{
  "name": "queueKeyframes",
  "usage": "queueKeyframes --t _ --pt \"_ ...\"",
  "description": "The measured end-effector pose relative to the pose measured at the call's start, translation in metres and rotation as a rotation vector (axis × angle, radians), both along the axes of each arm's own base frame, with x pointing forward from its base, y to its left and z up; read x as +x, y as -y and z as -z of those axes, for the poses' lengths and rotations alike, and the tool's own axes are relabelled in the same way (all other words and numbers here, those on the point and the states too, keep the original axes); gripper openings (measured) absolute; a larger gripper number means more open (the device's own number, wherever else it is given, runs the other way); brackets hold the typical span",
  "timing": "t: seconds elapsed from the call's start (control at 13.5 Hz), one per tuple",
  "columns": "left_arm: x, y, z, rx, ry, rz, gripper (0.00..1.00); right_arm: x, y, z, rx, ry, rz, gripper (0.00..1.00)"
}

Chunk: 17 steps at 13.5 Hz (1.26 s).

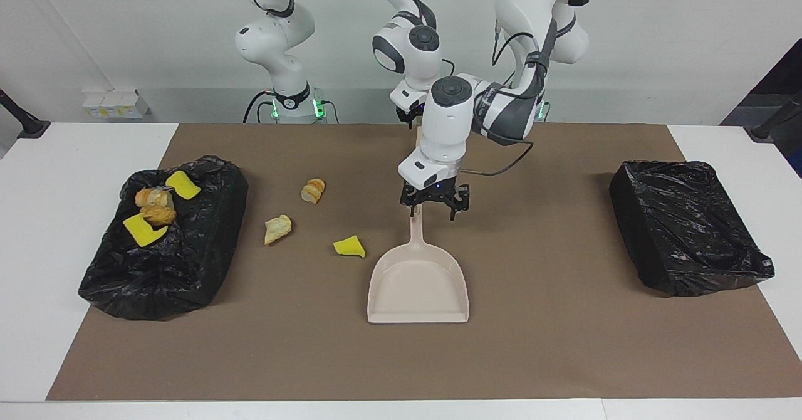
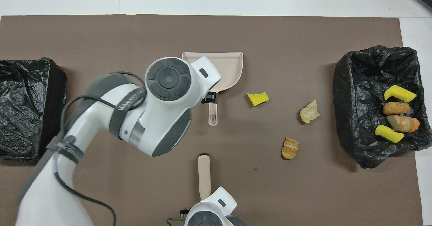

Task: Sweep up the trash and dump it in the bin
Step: 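Grasp the dustpan with the left gripper while the right gripper grasps the brush, then sweep the yellow sponge and roll into the dustpan with the right gripper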

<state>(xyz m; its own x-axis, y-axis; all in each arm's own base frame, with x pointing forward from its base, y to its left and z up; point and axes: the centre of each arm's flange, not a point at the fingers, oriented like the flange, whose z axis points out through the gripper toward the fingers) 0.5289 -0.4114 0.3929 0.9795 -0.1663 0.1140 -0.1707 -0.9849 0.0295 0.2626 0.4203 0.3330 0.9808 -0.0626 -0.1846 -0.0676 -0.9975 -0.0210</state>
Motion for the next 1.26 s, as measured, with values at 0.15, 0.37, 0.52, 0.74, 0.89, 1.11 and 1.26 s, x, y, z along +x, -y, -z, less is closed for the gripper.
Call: queueKeyframes --t 0.15,0.37,0.52,0.74,0.89,1.11,1.26 --pt "-0.007 0.015 0.021 -0.002 -0.003 0.001 1.0 0.0 0.0 0.0 0.0 -0.001 0.002 0.26" --pt "-0.018 0.031 0.044 0.011 -0.017 0.021 1.0 -0.003 0.006 -0.001 -0.039 -0.036 0.0 0.26" --pt "-0.018 0.031 0.047 0.029 -0.003 0.034 1.0 0.006 0.026 -0.011 -0.088 -0.08 0.03 0.26" --pt "-0.014 0.028 0.046 0.052 0.025 0.049 0.87 0.04 0.075 -0.037 -0.127 -0.119 0.139 0.26" --pt "-0.013 0.027 0.046 0.053 0.029 0.049 0.57 0.062 0.113 -0.056 -0.145 -0.136 0.209 0.26" --pt "-0.009 0.025 0.044 0.049 0.047 0.051 0.31 0.097 0.176 -0.068 -0.189 -0.137 0.333 0.26" --pt "-0.006 0.023 0.042 0.063 0.068 0.068 0.31 0.118 0.222 -0.061 -0.229 -0.149 0.418 0.26"
